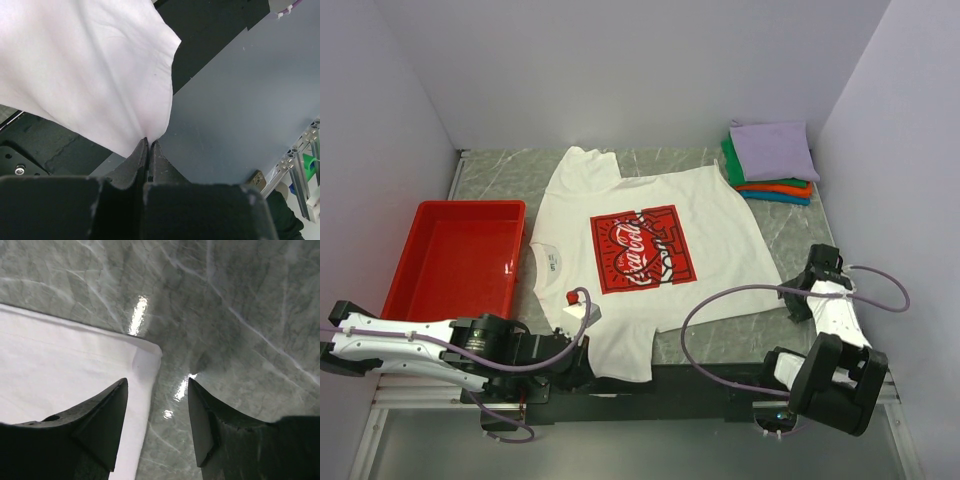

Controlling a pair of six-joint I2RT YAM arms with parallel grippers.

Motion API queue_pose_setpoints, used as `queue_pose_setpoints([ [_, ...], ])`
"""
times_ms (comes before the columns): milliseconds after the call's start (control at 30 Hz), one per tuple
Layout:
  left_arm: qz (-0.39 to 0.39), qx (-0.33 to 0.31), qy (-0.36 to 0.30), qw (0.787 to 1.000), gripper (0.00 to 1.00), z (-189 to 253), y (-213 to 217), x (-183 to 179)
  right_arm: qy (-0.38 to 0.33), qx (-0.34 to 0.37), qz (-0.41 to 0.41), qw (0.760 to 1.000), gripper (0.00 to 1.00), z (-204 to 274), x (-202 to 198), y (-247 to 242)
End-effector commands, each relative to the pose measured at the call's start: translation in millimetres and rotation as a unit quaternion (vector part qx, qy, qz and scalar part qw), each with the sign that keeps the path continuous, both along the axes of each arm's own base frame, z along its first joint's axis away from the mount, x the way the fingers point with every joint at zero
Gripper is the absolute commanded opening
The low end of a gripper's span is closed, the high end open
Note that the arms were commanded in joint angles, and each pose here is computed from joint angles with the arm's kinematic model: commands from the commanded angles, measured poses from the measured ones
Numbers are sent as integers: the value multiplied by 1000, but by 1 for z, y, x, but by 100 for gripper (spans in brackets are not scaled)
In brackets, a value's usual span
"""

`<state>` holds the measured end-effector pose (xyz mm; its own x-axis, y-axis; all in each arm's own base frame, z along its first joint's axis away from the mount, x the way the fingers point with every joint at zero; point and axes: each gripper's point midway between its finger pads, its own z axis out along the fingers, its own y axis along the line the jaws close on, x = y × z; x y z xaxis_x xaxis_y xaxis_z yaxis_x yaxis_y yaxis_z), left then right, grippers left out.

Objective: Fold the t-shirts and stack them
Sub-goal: Fold the tshirt

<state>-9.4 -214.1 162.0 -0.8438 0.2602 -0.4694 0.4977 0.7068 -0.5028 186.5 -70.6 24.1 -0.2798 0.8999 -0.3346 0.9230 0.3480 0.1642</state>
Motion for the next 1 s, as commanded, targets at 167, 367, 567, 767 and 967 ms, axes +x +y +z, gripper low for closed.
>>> queue_pose_setpoints([
  [167,-5,-23,-13,1000,0,11,-7,3,-24,5,22,999,54,-2,24,-5],
  [367,2,-12,-12,1000,0,7,-8,6,-30,8,23,999,45,-7,28,-4],
  [567,12,-4,-21,1000,0,15,-12,15,-42,5,37,998,6,0,34,-5],
  [767,20,18,-30,999,0,20,-24,32,-66,11,57,996,0,13,44,-2],
  [967,49,26,-22,998,0,19,-36,70,-113,35,84,989,0,30,64,8],
])
